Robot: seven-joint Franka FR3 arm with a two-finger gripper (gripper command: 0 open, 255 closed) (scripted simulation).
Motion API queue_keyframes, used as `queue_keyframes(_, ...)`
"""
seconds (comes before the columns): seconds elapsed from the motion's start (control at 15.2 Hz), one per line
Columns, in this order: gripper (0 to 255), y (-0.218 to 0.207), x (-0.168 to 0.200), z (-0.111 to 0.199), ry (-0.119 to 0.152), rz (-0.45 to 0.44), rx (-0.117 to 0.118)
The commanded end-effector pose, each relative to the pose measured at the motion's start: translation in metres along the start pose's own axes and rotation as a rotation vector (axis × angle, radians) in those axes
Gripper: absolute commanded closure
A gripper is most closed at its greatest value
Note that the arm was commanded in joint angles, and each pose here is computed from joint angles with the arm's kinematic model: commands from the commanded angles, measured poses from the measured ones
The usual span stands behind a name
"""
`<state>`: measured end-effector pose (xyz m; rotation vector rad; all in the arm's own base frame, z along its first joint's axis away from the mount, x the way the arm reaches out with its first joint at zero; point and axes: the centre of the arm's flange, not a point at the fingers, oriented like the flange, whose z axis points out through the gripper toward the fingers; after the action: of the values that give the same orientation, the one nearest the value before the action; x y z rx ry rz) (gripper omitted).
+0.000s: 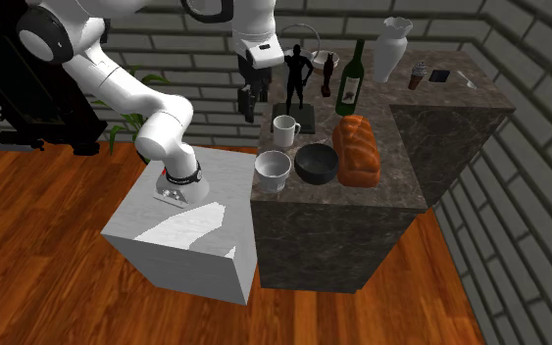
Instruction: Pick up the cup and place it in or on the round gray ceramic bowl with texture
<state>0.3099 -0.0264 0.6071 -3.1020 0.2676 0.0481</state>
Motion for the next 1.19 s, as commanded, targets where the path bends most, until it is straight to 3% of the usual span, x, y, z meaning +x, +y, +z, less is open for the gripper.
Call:
queue_keyframes(0.0,0,0.0,0.0,0.0,0.0,0.0,0.0)
queue_keyframes(1.12,0,0.062,0.062,0.217,-0.114,0.004,0.18)
